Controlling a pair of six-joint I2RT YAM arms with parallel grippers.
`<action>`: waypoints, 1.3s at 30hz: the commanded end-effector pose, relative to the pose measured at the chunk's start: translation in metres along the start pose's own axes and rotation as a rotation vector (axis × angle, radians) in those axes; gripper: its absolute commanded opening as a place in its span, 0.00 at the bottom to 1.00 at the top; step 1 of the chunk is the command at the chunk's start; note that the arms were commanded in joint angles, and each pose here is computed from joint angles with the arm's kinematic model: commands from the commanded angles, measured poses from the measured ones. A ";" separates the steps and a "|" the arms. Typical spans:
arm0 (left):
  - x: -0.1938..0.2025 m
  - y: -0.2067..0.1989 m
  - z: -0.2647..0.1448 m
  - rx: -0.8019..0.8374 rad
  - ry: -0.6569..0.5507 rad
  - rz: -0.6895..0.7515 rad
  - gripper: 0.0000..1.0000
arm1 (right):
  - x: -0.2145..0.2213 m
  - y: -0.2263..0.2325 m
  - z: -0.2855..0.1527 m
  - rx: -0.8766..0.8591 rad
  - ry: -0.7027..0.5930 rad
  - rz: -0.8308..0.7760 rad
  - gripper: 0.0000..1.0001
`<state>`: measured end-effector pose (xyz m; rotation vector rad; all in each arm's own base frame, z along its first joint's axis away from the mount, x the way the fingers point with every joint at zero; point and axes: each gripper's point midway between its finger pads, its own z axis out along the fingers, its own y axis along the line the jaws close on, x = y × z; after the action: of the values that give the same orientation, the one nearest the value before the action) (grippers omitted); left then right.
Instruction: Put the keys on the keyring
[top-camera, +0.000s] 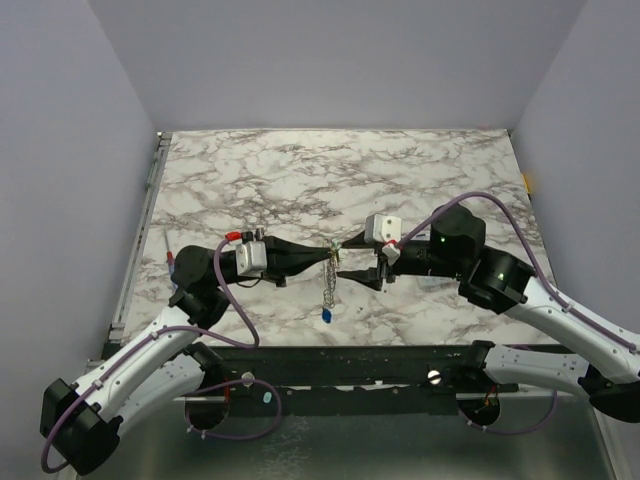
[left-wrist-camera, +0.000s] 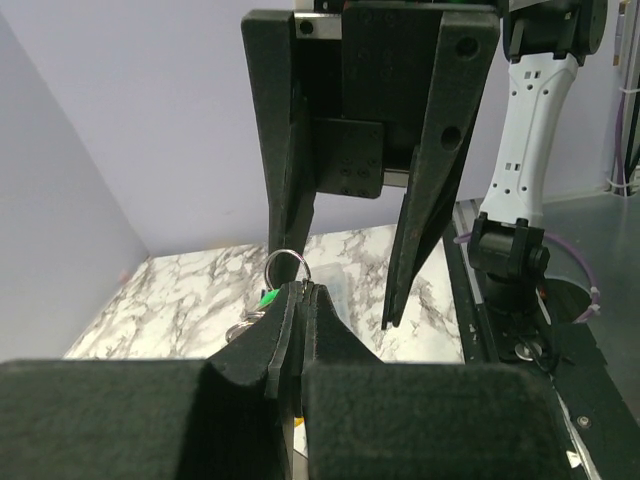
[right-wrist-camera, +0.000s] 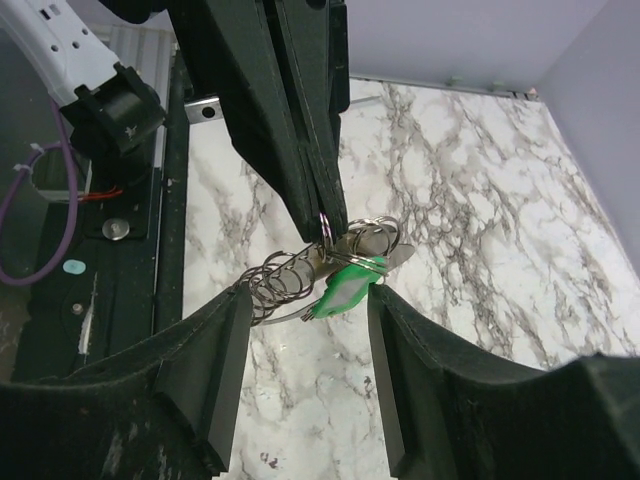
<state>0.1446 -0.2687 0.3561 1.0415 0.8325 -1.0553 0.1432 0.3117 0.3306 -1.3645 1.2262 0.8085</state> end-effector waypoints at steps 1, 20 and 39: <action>-0.005 -0.003 0.000 0.019 -0.024 0.017 0.00 | -0.022 -0.009 -0.009 0.035 -0.027 -0.055 0.59; -0.001 -0.006 0.000 0.040 -0.015 -0.003 0.00 | -0.030 -0.006 0.006 -0.049 -0.039 -0.112 0.54; -0.021 0.009 0.001 -0.044 -0.111 -0.034 0.00 | -0.011 -0.001 0.010 -0.045 -0.014 -0.062 0.30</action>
<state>0.1414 -0.2684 0.3606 1.0123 0.8263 -1.1185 0.1480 0.3239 0.3395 -1.4326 1.1604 0.7830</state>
